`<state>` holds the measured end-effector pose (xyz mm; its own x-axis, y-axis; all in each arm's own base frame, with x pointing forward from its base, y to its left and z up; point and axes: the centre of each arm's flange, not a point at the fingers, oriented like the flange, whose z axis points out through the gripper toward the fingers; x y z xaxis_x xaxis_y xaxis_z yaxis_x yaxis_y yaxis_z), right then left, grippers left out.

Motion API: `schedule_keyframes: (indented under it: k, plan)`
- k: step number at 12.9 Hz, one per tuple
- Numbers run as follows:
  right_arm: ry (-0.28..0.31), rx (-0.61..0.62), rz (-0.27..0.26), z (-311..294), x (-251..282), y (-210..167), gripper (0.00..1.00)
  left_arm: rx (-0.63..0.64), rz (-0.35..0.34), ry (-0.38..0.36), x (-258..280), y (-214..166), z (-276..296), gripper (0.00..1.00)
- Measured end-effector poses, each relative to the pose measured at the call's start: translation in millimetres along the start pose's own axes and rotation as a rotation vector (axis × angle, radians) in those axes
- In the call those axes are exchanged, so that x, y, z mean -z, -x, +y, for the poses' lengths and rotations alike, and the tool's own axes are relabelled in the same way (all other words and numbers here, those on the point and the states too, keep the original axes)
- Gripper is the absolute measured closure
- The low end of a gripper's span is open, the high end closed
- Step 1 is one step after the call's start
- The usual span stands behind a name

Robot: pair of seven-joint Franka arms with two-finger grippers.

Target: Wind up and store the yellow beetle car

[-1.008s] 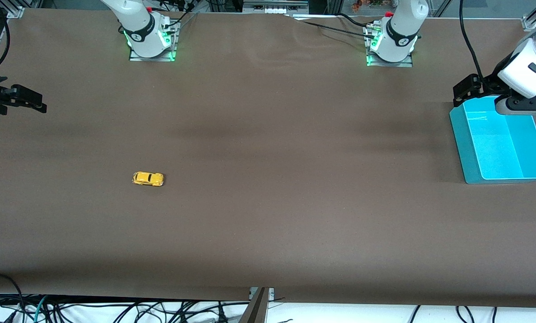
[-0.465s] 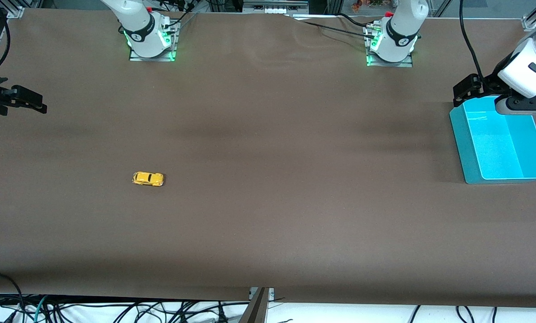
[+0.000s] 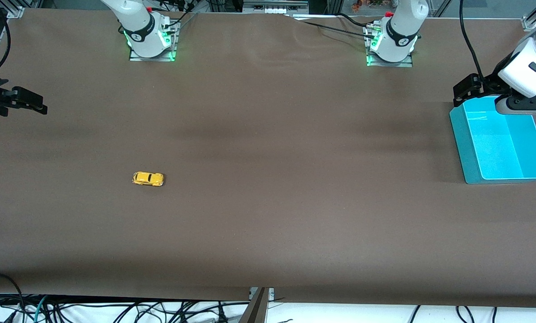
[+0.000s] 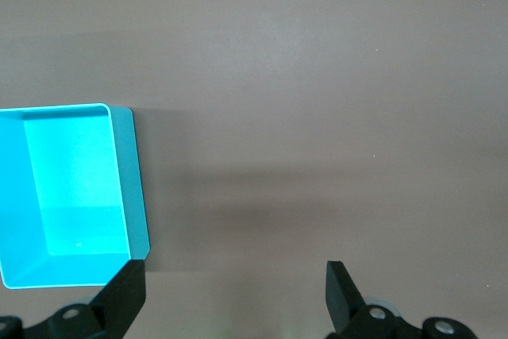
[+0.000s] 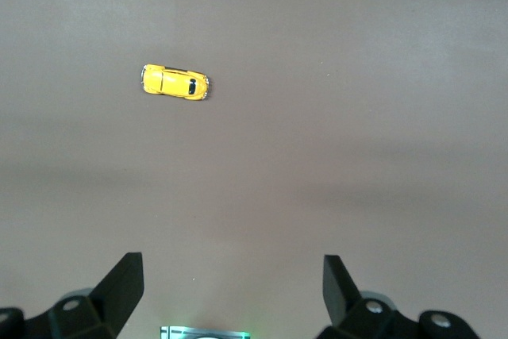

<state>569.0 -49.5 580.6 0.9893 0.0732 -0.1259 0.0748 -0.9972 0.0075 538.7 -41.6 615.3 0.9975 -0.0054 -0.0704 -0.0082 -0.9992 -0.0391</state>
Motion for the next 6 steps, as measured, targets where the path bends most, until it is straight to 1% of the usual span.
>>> schedule_keyframes:
  k: [2, 6]
  plan:
    - [0.0, 0.013, -0.006, -8, -3, -3, 0.0, 0.0, 0.0, 0.0, 0, 0, 0, 0.0]
    - [0.008, 0.095, -0.026, -54, -13, -14, 0.0, 0.0, 0.006, 0.0, 1, -1, 0, 0.0]
